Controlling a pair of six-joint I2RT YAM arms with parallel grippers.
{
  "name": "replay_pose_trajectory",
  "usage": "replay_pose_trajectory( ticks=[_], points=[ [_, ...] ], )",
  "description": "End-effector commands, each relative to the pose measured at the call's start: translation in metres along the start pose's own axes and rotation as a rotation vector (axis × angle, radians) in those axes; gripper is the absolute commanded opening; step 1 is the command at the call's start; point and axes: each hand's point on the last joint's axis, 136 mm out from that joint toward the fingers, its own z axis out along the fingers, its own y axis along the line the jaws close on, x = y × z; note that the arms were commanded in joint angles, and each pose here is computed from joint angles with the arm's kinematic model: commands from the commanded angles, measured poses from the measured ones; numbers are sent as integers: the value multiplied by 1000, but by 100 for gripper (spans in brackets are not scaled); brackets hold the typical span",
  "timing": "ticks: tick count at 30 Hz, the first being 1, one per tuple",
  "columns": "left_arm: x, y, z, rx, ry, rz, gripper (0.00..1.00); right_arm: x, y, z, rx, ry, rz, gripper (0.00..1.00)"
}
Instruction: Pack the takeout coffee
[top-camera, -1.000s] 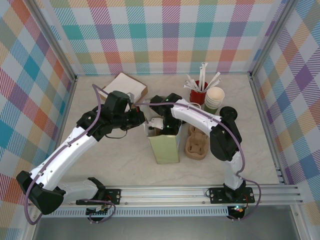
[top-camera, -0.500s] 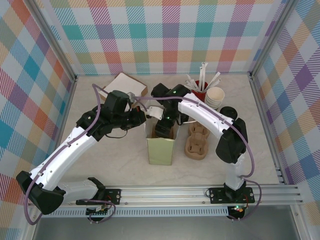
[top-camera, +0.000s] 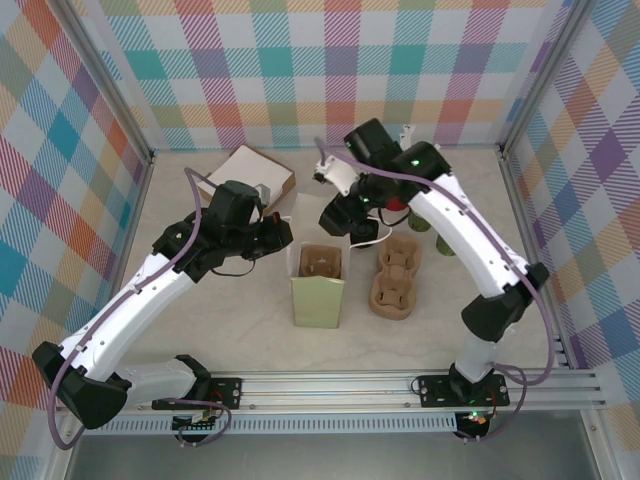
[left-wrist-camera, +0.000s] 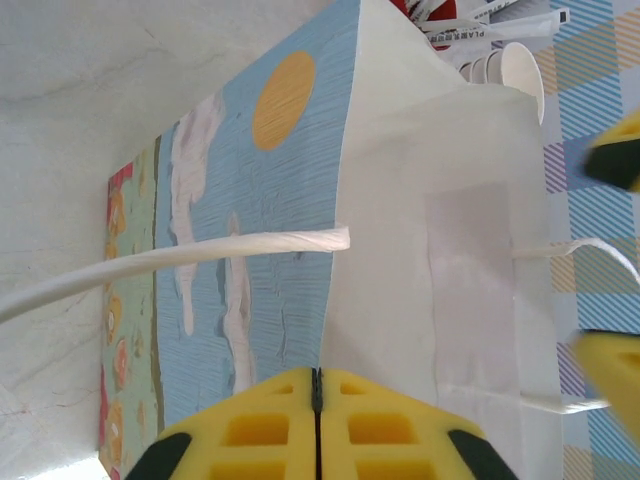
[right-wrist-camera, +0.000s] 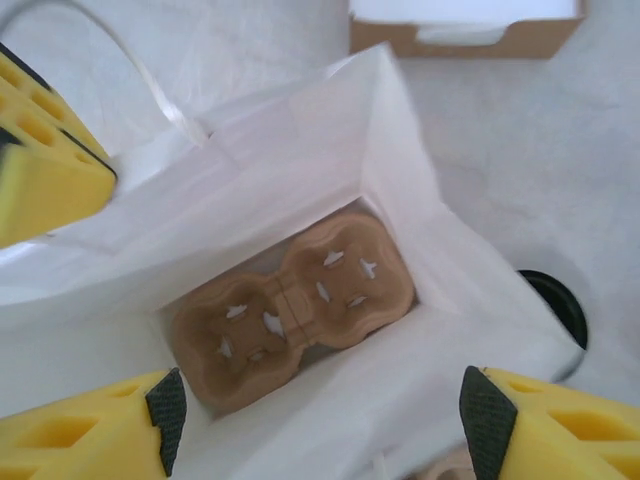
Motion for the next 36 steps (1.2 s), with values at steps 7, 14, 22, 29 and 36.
replay_pose_trajectory(
  ticks=[7, 14, 22, 29, 36],
  points=[
    [-12, -11, -18, 13, -59, 38, 30, -18, -9, -81, 156, -302, 159, 100],
    [-26, -22, -38, 18, -112, 82, 50, 14, -20, -118, 270, -401, 283, 100],
    [-47, -35, -66, -15, -174, 209, 57, 71, -35, -137, 444, -338, 375, 100],
    [-69, -38, -81, -108, -184, 395, 69, 124, -42, -135, 542, -244, 443, 100],
    [-84, -54, -57, -109, -71, 599, 75, 176, -62, -130, 594, -154, 577, 100]
  ],
)
